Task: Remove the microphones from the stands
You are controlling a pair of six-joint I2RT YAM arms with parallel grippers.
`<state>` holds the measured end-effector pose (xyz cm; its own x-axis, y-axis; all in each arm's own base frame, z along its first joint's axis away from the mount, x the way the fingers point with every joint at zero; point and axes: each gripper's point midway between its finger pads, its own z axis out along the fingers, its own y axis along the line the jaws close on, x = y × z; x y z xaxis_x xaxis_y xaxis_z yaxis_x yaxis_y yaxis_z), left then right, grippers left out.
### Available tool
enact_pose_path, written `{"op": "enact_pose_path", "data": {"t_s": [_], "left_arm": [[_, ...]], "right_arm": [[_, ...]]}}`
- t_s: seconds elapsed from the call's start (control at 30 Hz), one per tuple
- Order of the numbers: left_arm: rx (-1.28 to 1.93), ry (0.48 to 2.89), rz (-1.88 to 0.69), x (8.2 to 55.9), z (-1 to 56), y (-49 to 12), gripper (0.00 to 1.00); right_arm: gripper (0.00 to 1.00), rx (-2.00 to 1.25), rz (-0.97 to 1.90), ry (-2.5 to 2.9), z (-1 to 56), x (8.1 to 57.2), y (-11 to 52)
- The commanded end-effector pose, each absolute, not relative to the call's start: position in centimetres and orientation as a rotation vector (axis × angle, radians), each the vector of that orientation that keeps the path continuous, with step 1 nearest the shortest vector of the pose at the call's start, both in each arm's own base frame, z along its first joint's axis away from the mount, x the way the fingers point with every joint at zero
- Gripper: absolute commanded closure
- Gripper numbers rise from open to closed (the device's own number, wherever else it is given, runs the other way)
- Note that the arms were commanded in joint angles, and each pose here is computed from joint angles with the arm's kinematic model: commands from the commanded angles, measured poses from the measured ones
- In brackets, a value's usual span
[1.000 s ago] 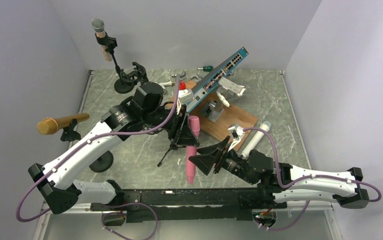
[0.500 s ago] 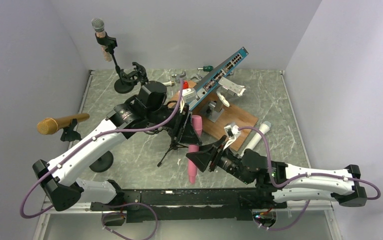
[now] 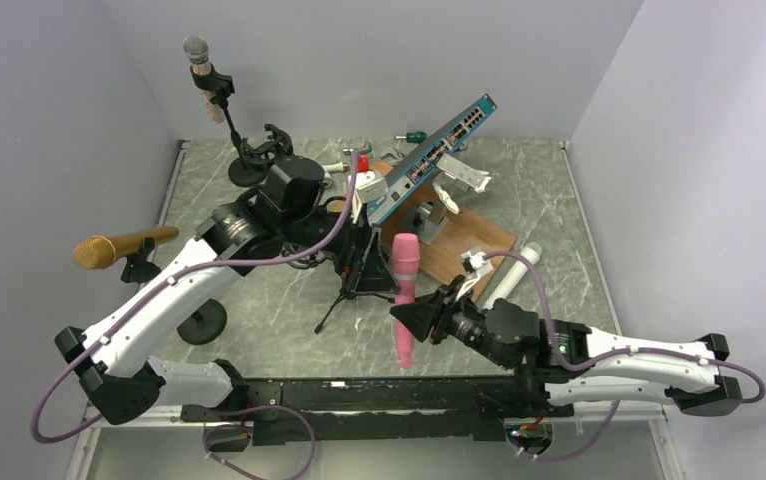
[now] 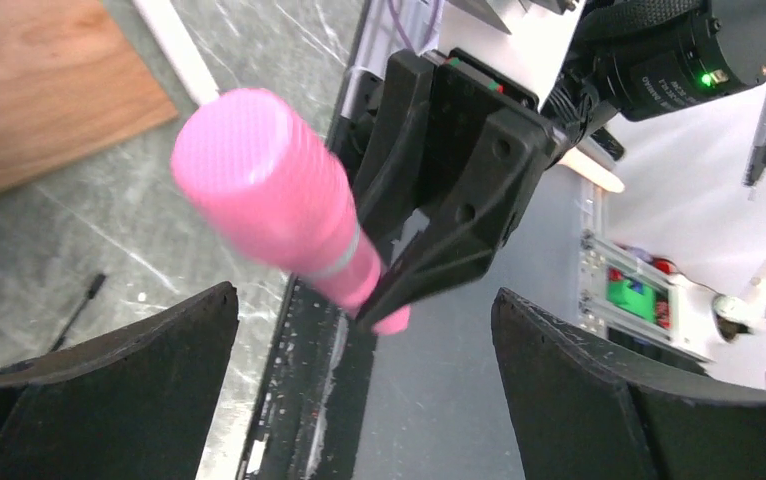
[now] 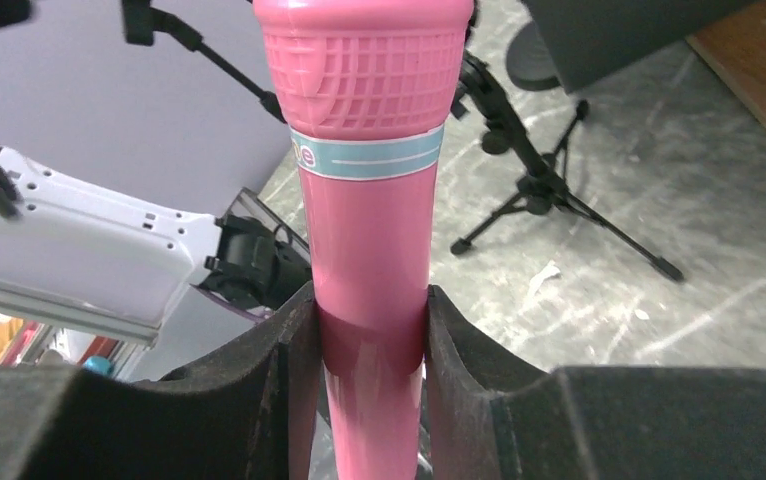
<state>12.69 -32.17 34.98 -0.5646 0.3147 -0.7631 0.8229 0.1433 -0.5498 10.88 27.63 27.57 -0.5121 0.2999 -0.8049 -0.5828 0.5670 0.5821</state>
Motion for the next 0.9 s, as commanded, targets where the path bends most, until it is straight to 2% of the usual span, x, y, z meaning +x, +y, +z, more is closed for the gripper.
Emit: {"op": "enact_pose_path", "data": {"t_s": [0.0, 0.13, 0.33, 0.47, 0.57, 0.7, 0.8, 0.87], "left_arm": [[1.023, 1.793, -1.162, 14.3, 39.0, -29.4, 0.01], [0.752, 1.721, -0.847, 17.8, 41.7, -24.7, 0.01], [0.607, 1.481, -0.860, 16.5, 45.3, -21.5, 0.01], [0.562, 1.504, -0.778, 17.2, 45.1, -20.1, 0.01], [0.566, 1.555, -0.724, 17.8, 44.5, -19.7, 0.01], [0.585, 1.557, -0.727, 17.6, 44.3, -19.9, 0.01], [0.589, 1.548, -0.726, 17.4, 44.2, -19.6, 0.00], [0.589, 1.542, -0.715, 17.4, 44.1, -19.4, 0.01]], "right_arm": [[0.84, -0.107, 1.038, 1.904, 26.8, 11.2, 23.7], [0.79, 0.002, 0.890, 2.054, 22.4, 11.3, 19.7], [0.80, 0.268, 0.668, 2.130, 19.1, 12.6, 15.7], [0.72, 0.273, 0.436, 2.130, 18.6, 14.5, 15.0], [0.78, 0.274, 0.241, 2.197, 17.9, 17.2, 13.8], [0.94, 0.315, 0.108, 2.294, 15.6, 20.9, 11.4], [0.95, 0.432, -0.067, 2.300, 15.0, 22.2, 7.8], [0.89, 0.512, -0.151, 2.284, 15.0, 22.8, 5.7]]}}
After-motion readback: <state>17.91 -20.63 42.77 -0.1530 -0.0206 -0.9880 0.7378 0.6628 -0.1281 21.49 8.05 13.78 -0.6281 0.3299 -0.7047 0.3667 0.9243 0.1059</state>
